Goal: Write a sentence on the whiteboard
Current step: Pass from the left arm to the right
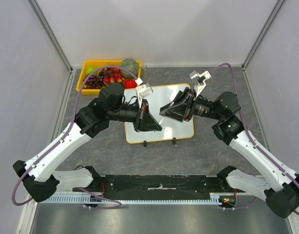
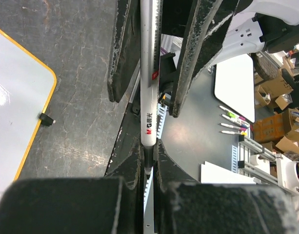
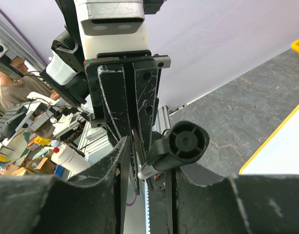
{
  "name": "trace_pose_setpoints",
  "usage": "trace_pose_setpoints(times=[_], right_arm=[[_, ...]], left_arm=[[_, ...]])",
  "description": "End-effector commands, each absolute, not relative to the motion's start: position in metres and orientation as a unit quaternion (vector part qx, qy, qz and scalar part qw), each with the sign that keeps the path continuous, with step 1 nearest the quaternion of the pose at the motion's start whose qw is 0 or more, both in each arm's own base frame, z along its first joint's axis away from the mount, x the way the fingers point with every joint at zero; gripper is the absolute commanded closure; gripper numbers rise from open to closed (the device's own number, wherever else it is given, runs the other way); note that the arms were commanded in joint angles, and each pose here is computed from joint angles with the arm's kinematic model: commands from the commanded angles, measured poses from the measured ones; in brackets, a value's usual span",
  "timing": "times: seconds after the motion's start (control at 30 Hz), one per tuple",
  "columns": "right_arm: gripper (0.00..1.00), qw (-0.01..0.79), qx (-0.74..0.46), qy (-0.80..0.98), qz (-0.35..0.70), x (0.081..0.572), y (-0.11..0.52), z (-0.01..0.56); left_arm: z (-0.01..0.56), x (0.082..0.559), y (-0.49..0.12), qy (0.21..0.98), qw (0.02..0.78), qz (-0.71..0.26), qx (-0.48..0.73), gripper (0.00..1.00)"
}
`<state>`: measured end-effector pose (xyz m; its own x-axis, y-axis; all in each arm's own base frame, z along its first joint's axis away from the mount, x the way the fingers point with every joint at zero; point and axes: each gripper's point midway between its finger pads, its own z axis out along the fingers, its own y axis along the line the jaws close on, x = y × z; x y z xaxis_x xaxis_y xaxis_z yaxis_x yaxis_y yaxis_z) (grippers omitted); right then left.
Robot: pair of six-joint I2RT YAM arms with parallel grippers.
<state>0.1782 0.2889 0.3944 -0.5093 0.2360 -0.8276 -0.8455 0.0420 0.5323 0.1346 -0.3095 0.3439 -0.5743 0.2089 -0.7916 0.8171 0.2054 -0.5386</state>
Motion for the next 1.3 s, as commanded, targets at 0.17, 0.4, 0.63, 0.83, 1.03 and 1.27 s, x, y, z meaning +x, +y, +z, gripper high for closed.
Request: trace_pose_setpoints(times=[0.17, 0.4, 0.63, 0.83, 1.03, 1.27], right_arm=[[0.3, 0.43, -0.277, 0.594, 0.621, 0.172, 0.283, 0.39], [0.46, 0.428, -0.28, 0.594, 0.621, 0.172, 0.283, 0.389], [0.72, 0.41, -0.299, 0.587, 0.631, 0.163, 0.285, 0.387], [0.77, 0.388, -0.321, 0.587, 0.634, 0.155, 0.285, 0.381], [0.59, 0.375, -0.335, 0.589, 0.632, 0.15, 0.284, 0.375], [0.6, 0.371, -0.339, 0.59, 0.632, 0.149, 0.284, 0.374]], left_arm=[[0.364, 0.122, -0.306, 0.686, 0.307, -0.534, 0.387, 0.98], [0.366, 0.119, -0.304, 0.683, 0.304, -0.538, 0.39, 0.98], [0.366, 0.116, -0.302, 0.681, 0.302, -0.538, 0.394, 0.98], [0.361, 0.112, -0.301, 0.683, 0.289, -0.538, 0.401, 0.98], [0.358, 0.11, -0.298, 0.687, 0.281, -0.532, 0.408, 0.98], [0.349, 0.106, -0.299, 0.69, 0.258, -0.535, 0.413, 0.98]])
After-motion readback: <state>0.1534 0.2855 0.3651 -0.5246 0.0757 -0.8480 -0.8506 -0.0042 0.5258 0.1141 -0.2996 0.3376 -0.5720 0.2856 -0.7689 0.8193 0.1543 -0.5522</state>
